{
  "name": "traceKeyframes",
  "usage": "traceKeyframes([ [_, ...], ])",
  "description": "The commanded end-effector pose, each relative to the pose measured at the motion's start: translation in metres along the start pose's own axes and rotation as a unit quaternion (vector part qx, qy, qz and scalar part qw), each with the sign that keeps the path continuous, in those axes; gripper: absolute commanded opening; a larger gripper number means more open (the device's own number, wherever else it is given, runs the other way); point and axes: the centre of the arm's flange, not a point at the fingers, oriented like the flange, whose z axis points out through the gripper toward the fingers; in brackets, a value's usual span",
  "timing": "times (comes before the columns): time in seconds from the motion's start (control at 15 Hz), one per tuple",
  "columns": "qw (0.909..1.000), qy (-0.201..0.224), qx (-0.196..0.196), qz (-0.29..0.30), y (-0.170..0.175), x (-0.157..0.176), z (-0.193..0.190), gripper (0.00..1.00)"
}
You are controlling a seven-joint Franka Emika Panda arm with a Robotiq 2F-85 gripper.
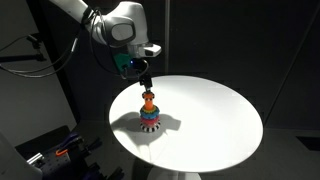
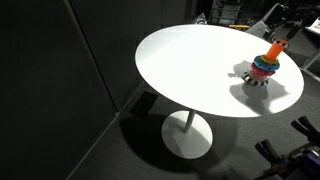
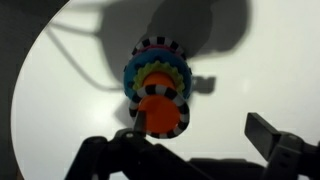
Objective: Put the striped ring on the orange stand
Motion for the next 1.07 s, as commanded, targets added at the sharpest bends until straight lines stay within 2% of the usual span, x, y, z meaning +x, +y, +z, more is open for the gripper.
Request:
traceKeyframes([
  [0.0, 0.9999, 0.004, 0.004, -0.015, -0.005, -0.006, -0.002, 1.0],
  [1.0, 0.9991, -0.013, 0.009, -0.041, -0.012, -0.019, 0.004, 1.0],
])
